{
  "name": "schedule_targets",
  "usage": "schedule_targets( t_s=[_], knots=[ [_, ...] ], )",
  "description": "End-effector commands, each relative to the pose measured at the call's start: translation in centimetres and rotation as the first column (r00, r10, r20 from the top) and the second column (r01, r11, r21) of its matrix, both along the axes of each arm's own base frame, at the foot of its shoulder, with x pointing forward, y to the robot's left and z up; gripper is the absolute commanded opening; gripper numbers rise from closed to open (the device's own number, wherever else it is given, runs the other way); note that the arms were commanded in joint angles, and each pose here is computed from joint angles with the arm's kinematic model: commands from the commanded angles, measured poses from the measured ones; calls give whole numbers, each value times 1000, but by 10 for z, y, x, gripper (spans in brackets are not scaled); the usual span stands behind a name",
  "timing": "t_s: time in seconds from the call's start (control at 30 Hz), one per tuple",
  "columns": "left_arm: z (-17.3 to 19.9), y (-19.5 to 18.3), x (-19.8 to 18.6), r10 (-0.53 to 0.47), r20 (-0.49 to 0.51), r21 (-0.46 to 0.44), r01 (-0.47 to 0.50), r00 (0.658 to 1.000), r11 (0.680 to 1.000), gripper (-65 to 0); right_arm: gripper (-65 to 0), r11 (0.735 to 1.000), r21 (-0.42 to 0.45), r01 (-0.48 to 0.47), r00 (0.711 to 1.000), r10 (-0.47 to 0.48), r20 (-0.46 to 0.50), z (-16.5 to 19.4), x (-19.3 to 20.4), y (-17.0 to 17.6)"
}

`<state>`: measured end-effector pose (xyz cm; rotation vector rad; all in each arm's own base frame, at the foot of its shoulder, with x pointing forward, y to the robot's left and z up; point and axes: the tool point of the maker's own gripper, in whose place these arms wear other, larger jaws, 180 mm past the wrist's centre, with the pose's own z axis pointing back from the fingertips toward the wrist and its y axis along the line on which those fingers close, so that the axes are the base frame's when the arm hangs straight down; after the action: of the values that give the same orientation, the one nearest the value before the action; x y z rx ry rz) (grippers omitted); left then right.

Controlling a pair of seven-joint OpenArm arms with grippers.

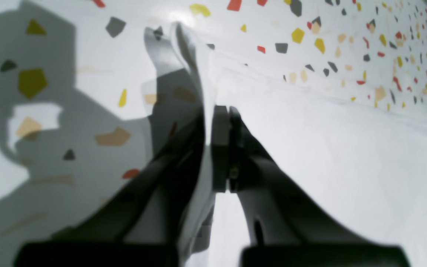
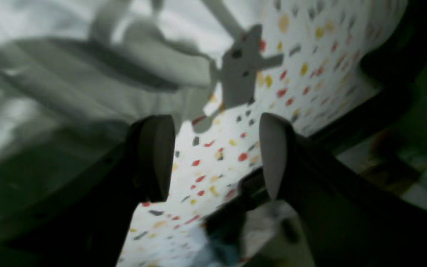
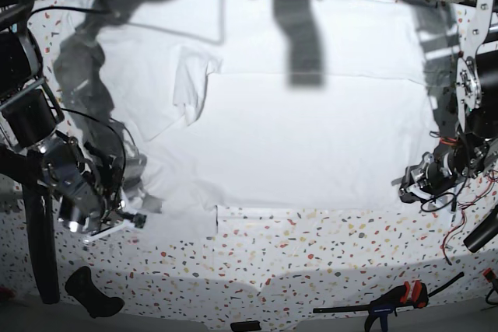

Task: Fold the T-shirt properly
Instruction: 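Close both grippers on the shirt's side edges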

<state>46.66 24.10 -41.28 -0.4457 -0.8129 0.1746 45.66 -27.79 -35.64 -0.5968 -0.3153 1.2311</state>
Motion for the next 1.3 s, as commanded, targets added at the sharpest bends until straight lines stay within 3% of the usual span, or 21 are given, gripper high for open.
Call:
schedule_targets(
  t_s=[0.0, 0.1, 0.33, 0.47, 0.8, 0.83, 1.0, 1.13, 1.27],
  knots=[
    [23, 7, 17, 12, 65, 0, -12, 998, 1000, -650, -295, 998, -55, -35, 998, 38, 51, 21, 15, -4],
    [23, 7, 17, 12, 65, 1, -12, 998, 1000, -650, -295, 974, -168, -149, 988, 153, 11, 11, 13, 2],
    [23, 7, 17, 12, 65, 0, -12, 998, 1000, -650, -296, 934, -238, -268, 963, 263, -53, -5, 5, 12],
    [23, 7, 17, 12, 65, 0, -12, 998, 1000, -650, -394, 934, -204, -292, 956, 287, -50, -8, 5, 19],
    [23, 7, 17, 12, 65, 0, -12, 998, 1000, -650, -403, 939, -115, -324, 946, 318, -69, -26, -1, 35],
    [23, 7, 17, 12, 65, 0, -12, 998, 1000, -650, -419, 940, -109, -324, 945, 317, -77, -30, -3, 36],
    [23, 7, 17, 12, 65, 1, -12, 998, 1000, -650, -642, 943, -104, -317, 946, 307, -100, -41, -7, 36],
    [23, 7, 17, 12, 65, 0, -12, 998, 1000, -650, -650, 955, -114, -274, 959, 264, -100, -37, -7, 31],
    [23, 7, 17, 12, 65, 1, -12, 998, 1000, -650, -650, 994, -75, -83, 996, 82, -25, -31, -4, 21]
  ],
)
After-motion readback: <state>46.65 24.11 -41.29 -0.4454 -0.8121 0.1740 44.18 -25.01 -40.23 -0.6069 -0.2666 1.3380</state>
